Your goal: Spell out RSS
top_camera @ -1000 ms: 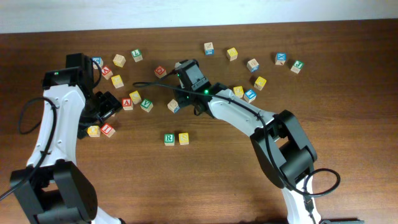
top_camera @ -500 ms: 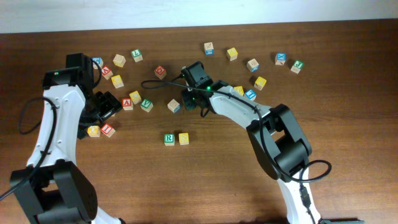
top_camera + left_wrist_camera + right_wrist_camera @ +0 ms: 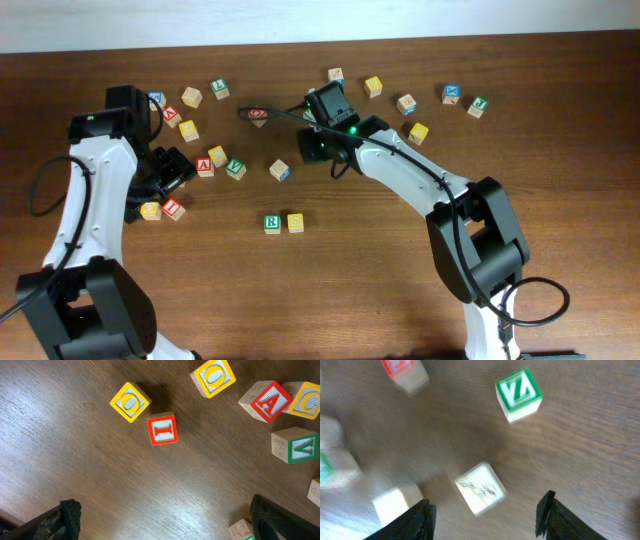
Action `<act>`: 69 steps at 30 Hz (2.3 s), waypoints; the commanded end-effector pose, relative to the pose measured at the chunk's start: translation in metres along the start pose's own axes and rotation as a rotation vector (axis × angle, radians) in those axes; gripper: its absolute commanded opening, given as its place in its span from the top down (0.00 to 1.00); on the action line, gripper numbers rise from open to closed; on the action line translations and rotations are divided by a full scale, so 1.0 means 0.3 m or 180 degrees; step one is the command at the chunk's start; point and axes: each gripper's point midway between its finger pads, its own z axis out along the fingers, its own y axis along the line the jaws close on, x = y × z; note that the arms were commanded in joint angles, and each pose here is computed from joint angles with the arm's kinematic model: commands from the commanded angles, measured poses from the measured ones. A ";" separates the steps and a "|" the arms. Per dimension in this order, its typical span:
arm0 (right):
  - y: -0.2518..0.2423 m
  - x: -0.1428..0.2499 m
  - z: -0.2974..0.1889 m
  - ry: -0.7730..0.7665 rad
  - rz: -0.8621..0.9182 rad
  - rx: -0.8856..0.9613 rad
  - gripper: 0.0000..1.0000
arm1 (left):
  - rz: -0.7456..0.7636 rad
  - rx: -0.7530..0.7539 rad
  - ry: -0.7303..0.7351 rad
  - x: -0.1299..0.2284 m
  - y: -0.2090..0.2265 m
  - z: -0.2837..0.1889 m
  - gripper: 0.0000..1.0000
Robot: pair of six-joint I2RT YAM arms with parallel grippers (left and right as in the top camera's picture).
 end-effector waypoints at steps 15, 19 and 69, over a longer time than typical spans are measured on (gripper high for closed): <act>-0.014 0.093 0.115 0.0036 0.1808 0.0355 0.39 | -0.0022 0.0043 -0.0068 -0.008 0.000 -0.026 0.01; -0.017 0.097 0.157 0.0005 0.1807 0.0335 0.39 | -0.0022 0.0043 -0.0068 -0.008 0.000 -0.026 0.01; -0.180 0.089 -0.037 0.0866 0.0938 -0.0634 0.50 | -0.0022 0.0043 -0.0068 -0.008 0.000 -0.026 0.01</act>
